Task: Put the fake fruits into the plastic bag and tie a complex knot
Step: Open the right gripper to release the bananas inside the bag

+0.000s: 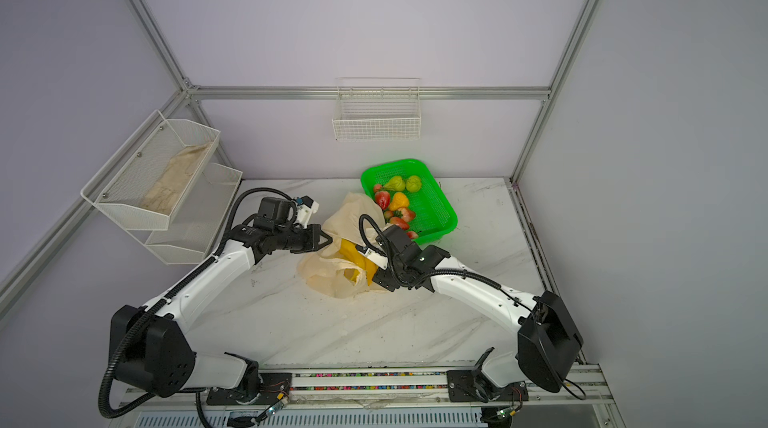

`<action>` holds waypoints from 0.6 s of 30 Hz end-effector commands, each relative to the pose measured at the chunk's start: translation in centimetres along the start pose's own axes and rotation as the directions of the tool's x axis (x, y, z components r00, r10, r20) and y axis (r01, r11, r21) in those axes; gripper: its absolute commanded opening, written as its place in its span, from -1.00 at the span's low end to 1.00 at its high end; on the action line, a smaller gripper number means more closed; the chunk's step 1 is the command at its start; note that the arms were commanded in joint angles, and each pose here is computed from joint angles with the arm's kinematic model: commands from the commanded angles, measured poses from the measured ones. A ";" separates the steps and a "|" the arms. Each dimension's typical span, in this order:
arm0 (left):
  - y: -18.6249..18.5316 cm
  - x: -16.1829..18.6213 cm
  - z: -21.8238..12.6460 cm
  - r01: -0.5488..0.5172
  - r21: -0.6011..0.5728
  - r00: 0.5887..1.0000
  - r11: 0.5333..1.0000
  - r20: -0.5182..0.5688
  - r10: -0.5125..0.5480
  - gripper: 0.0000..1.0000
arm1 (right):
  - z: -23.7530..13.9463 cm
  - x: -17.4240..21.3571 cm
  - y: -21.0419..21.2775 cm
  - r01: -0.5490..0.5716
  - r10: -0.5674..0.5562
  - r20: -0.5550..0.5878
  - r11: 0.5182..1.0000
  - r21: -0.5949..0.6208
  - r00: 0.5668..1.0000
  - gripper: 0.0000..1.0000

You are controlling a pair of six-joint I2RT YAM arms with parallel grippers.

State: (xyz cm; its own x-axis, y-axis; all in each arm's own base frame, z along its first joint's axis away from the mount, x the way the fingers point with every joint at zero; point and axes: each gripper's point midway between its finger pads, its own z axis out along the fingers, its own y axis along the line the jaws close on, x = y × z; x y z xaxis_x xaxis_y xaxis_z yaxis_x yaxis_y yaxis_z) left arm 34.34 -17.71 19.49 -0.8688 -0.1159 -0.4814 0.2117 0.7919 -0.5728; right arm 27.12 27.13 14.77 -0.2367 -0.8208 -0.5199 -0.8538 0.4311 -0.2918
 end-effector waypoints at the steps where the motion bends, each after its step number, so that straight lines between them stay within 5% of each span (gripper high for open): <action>1: 0.1 -2.7 -1.8 -0.037 -0.061 0.995 0.997 0.085 0.042 -1.00 | 0.1 0.4 2.0 0.078 -0.081 -0.026 0.991 -0.108 0.996 0.62; 7: 0.6 -3.6 -2.6 -0.059 -0.123 0.990 0.991 0.118 0.074 -1.00 | -1.8 -3.4 8.2 0.122 -0.071 0.155 0.929 -0.349 0.985 0.60; 18: -1.0 -5.3 -4.9 -0.044 -0.072 0.978 0.996 0.199 0.057 -1.00 | 2.0 0.4 7.0 0.028 -0.063 -0.138 0.971 -0.238 0.988 0.74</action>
State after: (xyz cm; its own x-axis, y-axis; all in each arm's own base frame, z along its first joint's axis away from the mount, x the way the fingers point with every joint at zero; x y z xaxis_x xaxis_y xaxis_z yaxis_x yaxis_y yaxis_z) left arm 34.46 -15.83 18.72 -0.8654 -0.1169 -0.4873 0.1704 0.8459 -0.5054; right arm 22.15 31.66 11.07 -0.2066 -0.8719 -0.4440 -0.9539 0.2804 -0.1068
